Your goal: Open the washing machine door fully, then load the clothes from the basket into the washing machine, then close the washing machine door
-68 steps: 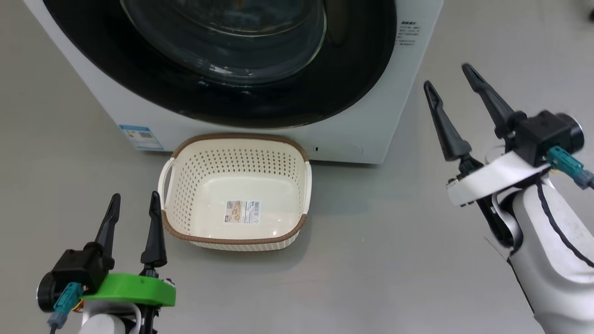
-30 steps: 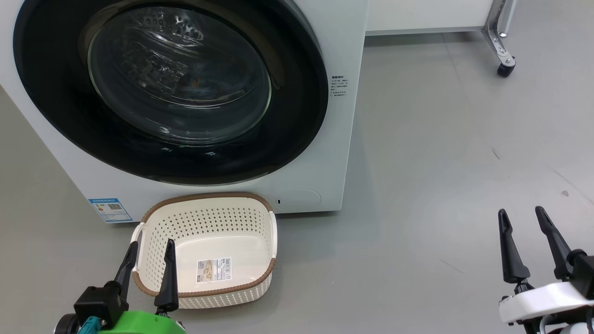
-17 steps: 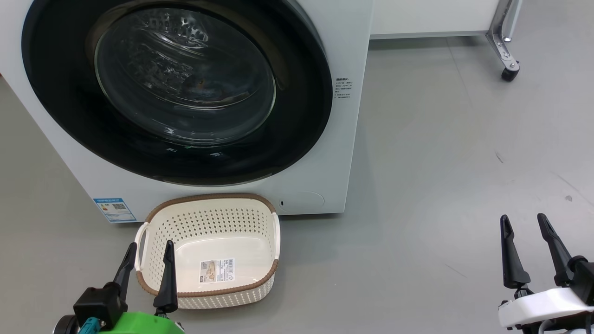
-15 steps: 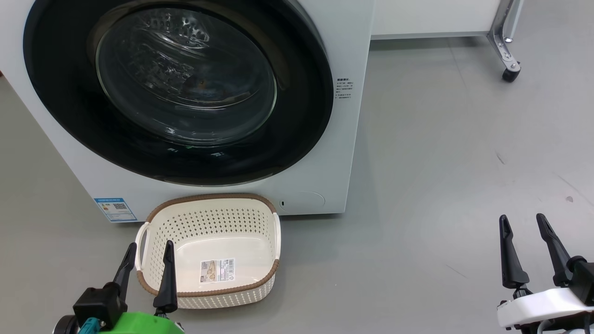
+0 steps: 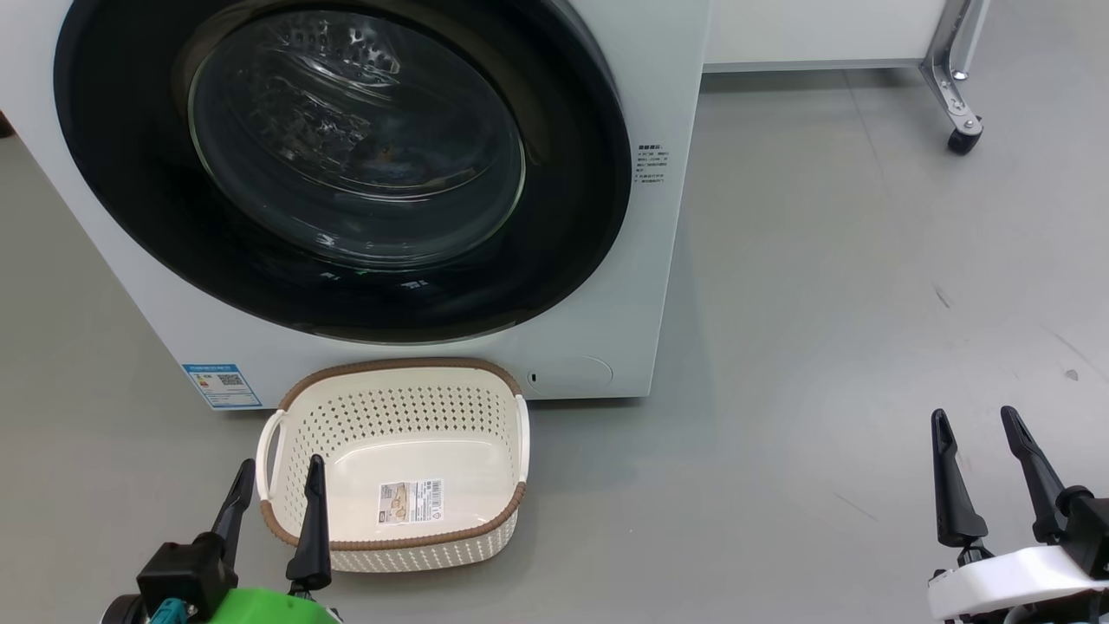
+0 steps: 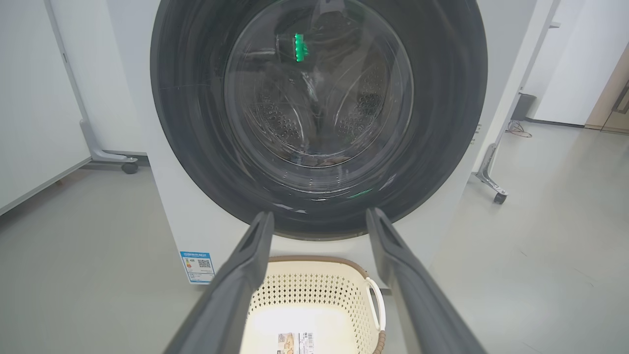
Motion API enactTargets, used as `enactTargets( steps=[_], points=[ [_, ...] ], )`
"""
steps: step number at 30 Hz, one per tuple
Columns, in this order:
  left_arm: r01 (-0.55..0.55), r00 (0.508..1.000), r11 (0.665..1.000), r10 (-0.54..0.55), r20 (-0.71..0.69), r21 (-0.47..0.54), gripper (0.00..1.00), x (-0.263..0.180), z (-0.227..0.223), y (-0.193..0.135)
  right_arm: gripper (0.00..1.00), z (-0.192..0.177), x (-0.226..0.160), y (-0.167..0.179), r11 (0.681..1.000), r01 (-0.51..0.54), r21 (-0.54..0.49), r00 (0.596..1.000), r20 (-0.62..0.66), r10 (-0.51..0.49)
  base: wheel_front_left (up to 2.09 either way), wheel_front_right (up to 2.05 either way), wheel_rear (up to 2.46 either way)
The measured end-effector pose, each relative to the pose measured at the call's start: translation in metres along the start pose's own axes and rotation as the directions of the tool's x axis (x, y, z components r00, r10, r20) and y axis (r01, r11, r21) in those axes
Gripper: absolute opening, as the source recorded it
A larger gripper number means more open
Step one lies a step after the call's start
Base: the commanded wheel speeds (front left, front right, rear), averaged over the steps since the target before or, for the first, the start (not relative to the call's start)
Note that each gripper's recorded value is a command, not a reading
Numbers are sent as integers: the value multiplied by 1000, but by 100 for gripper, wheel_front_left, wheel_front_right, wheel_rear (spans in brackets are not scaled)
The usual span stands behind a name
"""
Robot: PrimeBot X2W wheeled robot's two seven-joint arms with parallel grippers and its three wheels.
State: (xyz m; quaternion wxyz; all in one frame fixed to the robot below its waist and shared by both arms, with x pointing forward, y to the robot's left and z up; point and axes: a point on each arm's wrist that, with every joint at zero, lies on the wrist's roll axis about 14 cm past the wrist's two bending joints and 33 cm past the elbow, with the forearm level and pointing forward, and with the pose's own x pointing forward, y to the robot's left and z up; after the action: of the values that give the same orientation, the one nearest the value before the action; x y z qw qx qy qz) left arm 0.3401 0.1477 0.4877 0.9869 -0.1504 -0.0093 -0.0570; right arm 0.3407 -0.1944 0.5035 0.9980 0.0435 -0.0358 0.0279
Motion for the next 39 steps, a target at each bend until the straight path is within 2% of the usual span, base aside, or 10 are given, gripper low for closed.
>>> enactTargets(
  steps=[24, 25, 32, 39],
  points=[
    [0, 1000, 1000, 0, -4, 2, 100, 0, -1, 0, 100, -1, 2, 3, 1000, -1, 2, 1000, -2, 1, 0, 0, 0],
    [3, 1000, 1000, -3, -4, 2, 0, 0, -1, 0, 0, -1, 2, 3, 1000, -1, 3, 1000, -2, 1, 0, 0, 0],
    [-25, 996, 999, 23, -91, -20, 0, -13, -29, 3, 0, -33, -12, 10, 999, 17, 50, 995, -99, -12, 0, 0, 0],
    [-34, 996, 996, 27, -83, -83, 0, -13, -28, 0, 0, -33, -12, 9, 993, 36, 114, 995, -94, -26, 0, 0, 0]
  ],
)
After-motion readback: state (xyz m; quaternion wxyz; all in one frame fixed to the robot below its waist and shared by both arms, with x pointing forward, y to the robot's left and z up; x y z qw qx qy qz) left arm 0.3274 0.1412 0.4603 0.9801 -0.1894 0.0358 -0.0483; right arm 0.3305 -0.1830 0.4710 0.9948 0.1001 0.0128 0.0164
